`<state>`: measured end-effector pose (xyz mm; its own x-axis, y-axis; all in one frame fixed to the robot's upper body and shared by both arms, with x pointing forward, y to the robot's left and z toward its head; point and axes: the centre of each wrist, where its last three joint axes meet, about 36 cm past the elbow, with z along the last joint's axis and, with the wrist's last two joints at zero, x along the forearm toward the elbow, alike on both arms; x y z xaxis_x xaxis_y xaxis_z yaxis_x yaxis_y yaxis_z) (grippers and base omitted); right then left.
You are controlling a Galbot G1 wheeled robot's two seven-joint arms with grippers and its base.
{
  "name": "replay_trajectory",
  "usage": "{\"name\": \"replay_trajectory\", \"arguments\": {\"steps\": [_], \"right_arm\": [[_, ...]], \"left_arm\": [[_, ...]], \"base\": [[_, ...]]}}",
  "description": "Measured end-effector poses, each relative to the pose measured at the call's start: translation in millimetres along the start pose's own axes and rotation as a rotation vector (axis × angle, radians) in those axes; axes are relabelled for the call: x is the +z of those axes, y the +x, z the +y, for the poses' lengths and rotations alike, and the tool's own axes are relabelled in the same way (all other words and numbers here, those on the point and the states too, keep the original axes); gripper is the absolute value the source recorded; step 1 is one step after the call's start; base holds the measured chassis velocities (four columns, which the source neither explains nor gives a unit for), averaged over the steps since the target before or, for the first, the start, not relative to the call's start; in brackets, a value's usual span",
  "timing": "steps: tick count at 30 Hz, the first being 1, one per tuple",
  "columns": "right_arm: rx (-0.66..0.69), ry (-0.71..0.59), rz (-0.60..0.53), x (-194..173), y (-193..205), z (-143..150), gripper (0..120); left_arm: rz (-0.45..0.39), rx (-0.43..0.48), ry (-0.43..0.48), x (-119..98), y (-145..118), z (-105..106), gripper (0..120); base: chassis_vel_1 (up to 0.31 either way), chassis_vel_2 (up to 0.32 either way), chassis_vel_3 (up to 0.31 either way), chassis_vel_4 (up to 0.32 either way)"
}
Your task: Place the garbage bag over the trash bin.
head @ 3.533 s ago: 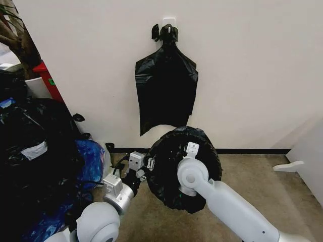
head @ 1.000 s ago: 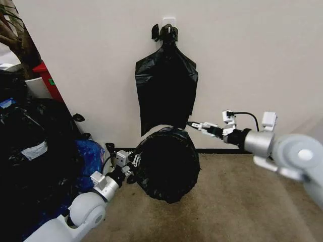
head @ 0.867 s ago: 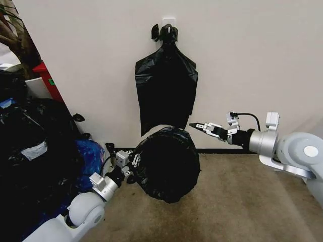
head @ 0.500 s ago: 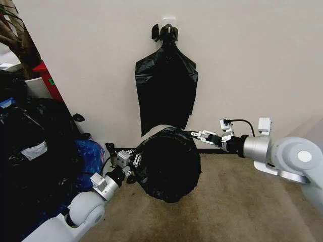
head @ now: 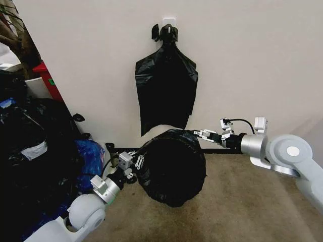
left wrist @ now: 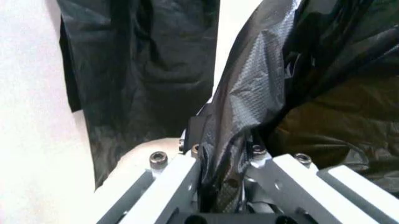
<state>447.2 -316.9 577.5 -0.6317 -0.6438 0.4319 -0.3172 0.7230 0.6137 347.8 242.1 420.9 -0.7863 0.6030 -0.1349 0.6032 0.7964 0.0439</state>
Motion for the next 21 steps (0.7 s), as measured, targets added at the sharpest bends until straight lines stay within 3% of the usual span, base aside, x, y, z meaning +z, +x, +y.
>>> {"name": "replay_trajectory", "arguments": {"steps": [15,21], "right_arm": [[0.074,0.030,-0.020,4,-5,-23,100],[0.031,0.073,-0.046,-4,14,-2,100]], "left_arm": [[-0.035,0.036,0.019,-12,2,-11,1],[-0.009,0.014,0.010,-1,2,-2,1]], "base": [[0.000,0.000,0.000,0.000],[0.000,0.000,0.000,0.000]]}}
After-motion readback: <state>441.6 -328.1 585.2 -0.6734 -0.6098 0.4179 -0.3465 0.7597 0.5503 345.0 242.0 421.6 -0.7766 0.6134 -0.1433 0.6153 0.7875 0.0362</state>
